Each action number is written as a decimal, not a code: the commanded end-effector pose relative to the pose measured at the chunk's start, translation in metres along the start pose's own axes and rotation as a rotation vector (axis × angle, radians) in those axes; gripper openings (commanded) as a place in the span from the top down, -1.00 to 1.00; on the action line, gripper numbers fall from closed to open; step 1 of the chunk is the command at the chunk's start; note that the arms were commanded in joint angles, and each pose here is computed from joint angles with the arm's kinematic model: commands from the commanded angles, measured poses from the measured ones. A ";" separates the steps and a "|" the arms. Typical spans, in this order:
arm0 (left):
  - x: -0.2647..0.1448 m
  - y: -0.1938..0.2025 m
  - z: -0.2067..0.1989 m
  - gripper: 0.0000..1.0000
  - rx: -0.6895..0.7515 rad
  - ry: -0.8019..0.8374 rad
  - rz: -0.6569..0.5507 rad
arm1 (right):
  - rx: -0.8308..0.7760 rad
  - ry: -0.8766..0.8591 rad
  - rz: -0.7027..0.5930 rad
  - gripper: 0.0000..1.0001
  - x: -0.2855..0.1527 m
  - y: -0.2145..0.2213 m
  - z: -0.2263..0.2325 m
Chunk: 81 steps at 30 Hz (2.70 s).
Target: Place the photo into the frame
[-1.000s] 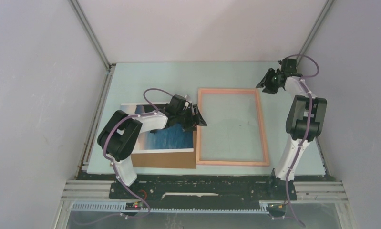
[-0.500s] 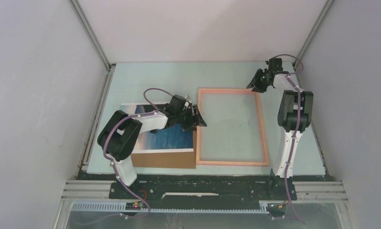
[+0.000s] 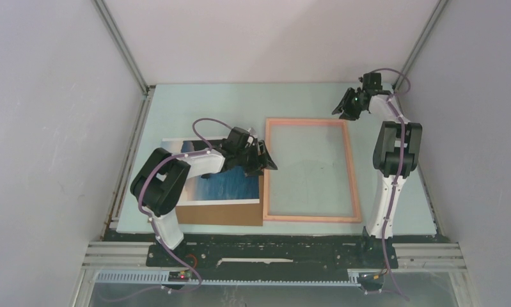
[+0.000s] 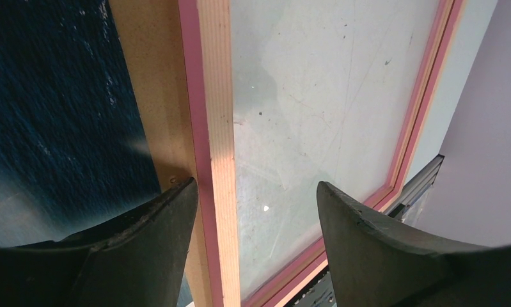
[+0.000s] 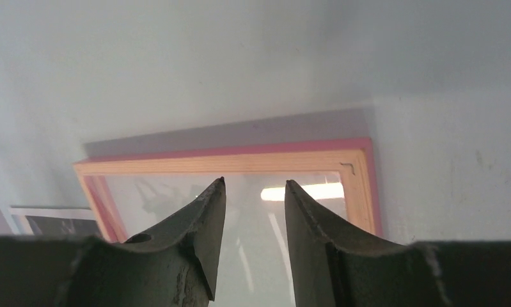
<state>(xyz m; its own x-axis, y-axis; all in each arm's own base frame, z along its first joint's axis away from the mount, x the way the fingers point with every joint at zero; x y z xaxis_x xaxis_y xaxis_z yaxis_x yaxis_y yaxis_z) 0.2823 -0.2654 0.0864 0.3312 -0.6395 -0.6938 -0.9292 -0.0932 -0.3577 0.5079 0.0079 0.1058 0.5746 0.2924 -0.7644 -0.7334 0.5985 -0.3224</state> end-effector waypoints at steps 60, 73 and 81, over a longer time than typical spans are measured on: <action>0.021 -0.014 0.029 -0.11 0.008 -0.208 0.016 | -0.082 0.057 -0.011 -0.37 -0.085 0.012 0.014; 0.028 -0.023 0.047 0.40 0.117 -0.460 0.056 | -0.194 0.069 -0.016 -0.36 -0.070 0.000 0.035; 0.038 -0.029 0.052 0.45 0.171 -0.559 0.114 | -0.311 0.010 0.070 -0.44 -0.023 0.013 0.067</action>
<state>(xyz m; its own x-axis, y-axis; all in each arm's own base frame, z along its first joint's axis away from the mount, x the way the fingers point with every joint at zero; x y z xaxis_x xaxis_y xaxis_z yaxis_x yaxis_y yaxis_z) 0.3306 -0.2797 0.0721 0.3507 -0.3560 -0.8662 -0.9215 0.0336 -0.3869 0.5051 0.0373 0.1627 0.5492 0.2793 -0.7877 -0.8115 0.4036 -0.4227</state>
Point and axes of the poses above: each gripper's point midway between its finger pads, its own x axis out along the fingers, its own z axis along the line the jaws close on, y = z × x, the point moved 6 cm from there along -x, back along the fingers, and after that the axes turned 9 degrees about x, right-handed, at the moved point
